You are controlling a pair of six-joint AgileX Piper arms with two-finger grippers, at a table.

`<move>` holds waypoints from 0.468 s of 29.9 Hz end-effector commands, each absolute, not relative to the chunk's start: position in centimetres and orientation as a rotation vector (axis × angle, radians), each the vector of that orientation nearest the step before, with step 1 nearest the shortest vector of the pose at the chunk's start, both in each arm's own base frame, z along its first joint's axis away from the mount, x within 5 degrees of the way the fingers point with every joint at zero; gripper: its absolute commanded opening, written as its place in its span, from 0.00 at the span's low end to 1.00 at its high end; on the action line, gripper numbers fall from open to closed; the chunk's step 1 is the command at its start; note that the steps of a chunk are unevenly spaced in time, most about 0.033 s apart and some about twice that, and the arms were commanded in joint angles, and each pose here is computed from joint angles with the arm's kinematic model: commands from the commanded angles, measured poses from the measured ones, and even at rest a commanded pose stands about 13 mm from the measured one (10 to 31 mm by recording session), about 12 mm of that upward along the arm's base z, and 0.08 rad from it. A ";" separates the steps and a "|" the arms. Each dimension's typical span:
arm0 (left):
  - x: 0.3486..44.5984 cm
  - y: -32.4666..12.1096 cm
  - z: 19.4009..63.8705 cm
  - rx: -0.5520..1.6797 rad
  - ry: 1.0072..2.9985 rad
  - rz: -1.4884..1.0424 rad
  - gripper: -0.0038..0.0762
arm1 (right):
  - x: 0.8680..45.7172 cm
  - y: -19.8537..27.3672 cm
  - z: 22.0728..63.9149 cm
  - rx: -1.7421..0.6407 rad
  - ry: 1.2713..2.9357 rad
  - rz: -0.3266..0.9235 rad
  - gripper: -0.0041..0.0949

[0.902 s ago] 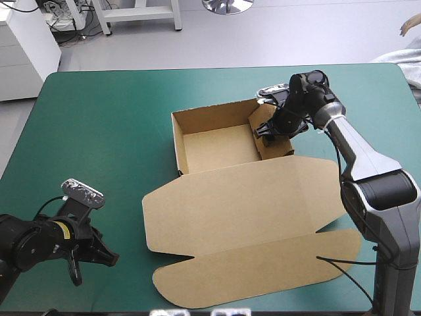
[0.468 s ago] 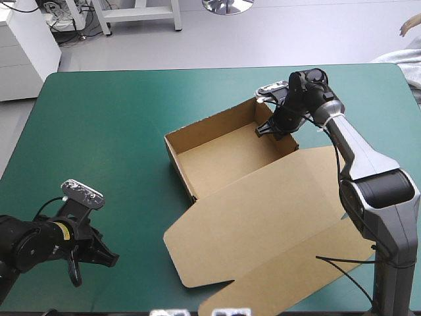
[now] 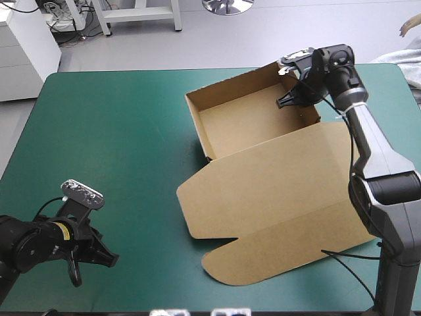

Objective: Fold the box

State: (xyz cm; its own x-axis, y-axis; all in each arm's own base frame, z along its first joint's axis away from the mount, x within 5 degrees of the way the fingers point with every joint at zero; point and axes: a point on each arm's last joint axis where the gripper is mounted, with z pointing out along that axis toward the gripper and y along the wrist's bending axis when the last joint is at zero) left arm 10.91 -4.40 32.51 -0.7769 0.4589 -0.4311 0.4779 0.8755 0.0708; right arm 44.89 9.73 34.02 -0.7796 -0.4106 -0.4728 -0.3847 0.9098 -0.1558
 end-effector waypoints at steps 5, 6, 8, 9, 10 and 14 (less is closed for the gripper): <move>10.6 -4.3 33.0 0.695 2.616 -0.058 0.04 | 44.3 -0.8 38.0 -0.283 2.517 -0.103 0.02; 10.6 -4.3 33.0 0.695 2.616 -0.058 0.04 | 44.2 -2.1 38.0 -0.243 2.520 -0.091 0.02; 10.6 -4.3 33.0 0.695 2.616 -0.058 0.04 | 44.0 -5.2 38.1 -0.164 2.523 -0.071 0.02; 10.6 -4.3 33.0 0.695 2.616 -0.058 0.04 | 43.7 -6.7 38.1 -0.115 2.524 -0.069 0.02; 10.6 -4.3 33.0 0.694 2.613 -0.059 0.04 | 43.5 -8.5 38.0 -0.061 2.522 -0.074 0.02; 10.6 -4.3 33.0 0.693 2.610 -0.059 0.04 | 42.6 -12.8 38.0 0.068 2.509 -0.099 0.02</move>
